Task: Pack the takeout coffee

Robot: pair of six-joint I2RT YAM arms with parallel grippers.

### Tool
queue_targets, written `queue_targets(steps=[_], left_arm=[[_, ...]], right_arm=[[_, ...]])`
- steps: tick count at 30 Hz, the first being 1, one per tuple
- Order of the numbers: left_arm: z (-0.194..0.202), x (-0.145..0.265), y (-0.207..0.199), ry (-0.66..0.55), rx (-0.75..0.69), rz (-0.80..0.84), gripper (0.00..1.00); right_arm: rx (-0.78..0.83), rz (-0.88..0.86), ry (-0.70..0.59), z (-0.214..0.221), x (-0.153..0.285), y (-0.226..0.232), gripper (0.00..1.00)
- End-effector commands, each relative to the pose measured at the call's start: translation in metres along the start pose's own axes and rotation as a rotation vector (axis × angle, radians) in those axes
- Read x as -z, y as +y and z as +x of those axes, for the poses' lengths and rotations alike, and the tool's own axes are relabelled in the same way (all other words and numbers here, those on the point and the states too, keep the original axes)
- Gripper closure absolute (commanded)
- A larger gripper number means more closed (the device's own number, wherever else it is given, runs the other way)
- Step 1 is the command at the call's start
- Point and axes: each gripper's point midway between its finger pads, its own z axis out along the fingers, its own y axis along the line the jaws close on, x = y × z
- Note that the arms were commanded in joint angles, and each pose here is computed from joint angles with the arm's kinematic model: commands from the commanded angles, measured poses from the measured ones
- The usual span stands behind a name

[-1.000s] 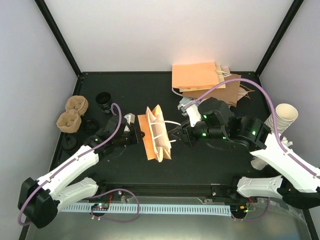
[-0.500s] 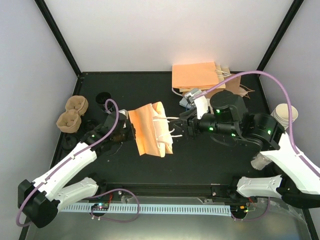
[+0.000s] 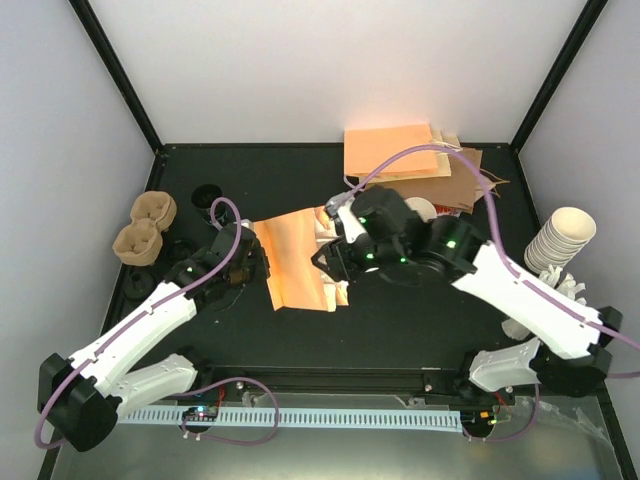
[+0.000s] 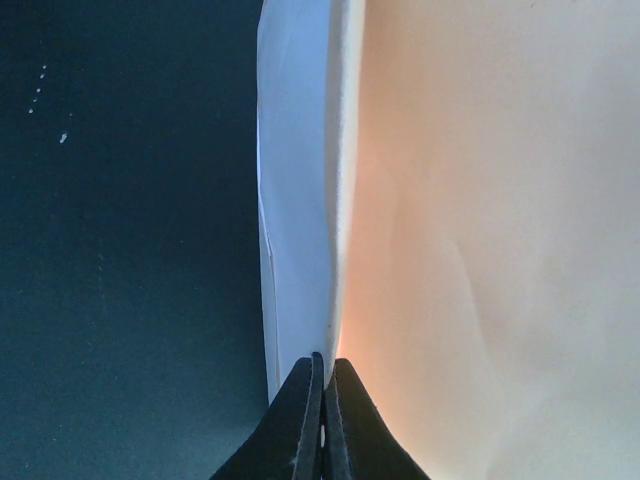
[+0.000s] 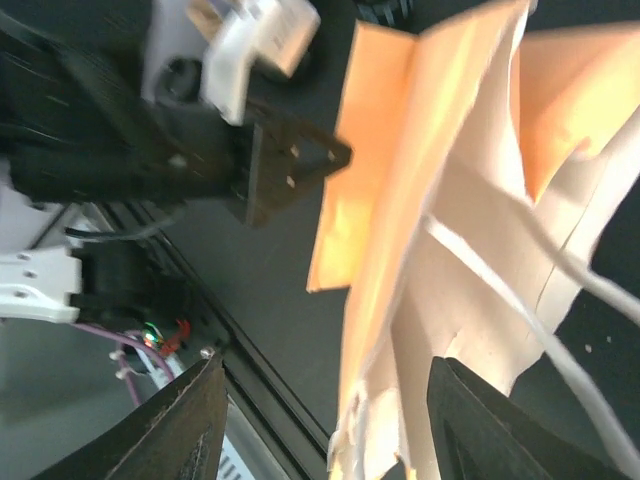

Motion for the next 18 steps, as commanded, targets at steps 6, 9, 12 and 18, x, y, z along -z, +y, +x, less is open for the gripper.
queue_targets(steps=[6, 9, 12, 18], left_arm=[[-0.011, 0.002, -0.01, -0.038, -0.015, 0.029, 0.98], [-0.01, 0.002, -0.011, -0.034, -0.022, 0.037, 0.98], [-0.008, 0.001, -0.013, -0.031, -0.027, 0.053, 0.98], [-0.004, -0.001, -0.023, -0.018, -0.065, 0.117, 0.98]], right_arm=[[-0.072, 0.072, 0.047, 0.022, -0.053, -0.024, 0.45], [-0.091, 0.106, 0.061, 0.027, -0.064, -0.032, 0.49], [-0.104, 0.119, 0.057, 0.028, -0.07, -0.036, 0.57], [-0.105, 0.116, 0.025, 0.024, -0.066, -0.036, 0.87]])
